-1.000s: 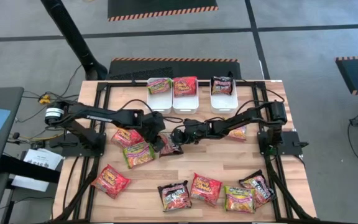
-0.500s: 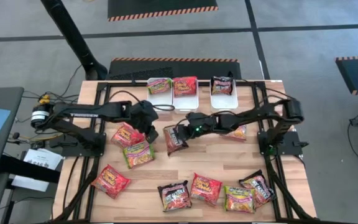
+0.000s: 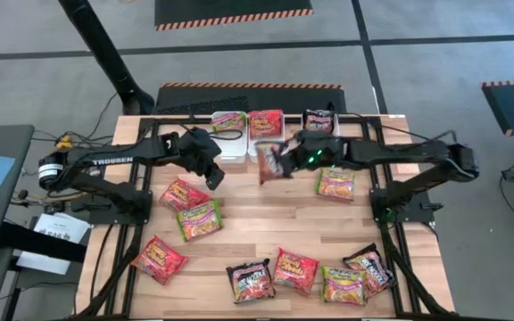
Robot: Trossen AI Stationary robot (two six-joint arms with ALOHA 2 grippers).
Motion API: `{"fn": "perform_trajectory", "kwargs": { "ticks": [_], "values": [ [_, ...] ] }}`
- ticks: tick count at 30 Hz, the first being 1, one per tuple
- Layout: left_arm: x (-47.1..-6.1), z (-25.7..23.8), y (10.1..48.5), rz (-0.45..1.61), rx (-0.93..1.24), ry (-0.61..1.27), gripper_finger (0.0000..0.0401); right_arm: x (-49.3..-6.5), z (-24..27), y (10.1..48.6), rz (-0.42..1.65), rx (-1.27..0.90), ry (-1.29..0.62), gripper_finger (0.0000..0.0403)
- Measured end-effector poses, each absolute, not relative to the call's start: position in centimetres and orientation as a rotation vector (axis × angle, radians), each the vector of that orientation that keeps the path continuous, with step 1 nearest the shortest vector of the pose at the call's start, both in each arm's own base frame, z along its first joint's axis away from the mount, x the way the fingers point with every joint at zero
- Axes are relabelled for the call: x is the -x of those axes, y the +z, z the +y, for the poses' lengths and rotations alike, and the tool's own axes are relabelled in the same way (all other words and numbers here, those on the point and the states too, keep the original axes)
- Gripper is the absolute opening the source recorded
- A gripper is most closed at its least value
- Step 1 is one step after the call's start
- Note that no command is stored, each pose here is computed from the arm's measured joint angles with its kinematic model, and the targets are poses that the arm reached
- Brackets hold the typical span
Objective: Sort Maruchan noodles
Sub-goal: Put the black noodle pack into the right white bin
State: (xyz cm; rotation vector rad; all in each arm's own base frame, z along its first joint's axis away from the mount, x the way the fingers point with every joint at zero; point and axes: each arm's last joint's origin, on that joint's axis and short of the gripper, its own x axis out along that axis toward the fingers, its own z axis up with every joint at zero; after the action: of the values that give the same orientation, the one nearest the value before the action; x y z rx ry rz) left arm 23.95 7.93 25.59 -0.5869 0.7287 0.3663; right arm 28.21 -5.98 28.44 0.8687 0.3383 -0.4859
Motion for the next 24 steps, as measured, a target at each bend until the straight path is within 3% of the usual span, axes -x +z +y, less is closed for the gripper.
{"fn": "perform_trajectory", "kwargs": {
  "ticks": [16,24],
  "values": [
    [-23.3,11.0,26.1,0.610,0.650,0.495,0.0000,-19.7,-15.5,32.2,0.253,-0.475,-0.735,0.0000],
    [-23.0,12.2,26.3,0.559,0.649,0.550,0.0000,-18.4,-19.2,33.9,0.539,-0.288,-0.775,0.0000]
  ]
}}
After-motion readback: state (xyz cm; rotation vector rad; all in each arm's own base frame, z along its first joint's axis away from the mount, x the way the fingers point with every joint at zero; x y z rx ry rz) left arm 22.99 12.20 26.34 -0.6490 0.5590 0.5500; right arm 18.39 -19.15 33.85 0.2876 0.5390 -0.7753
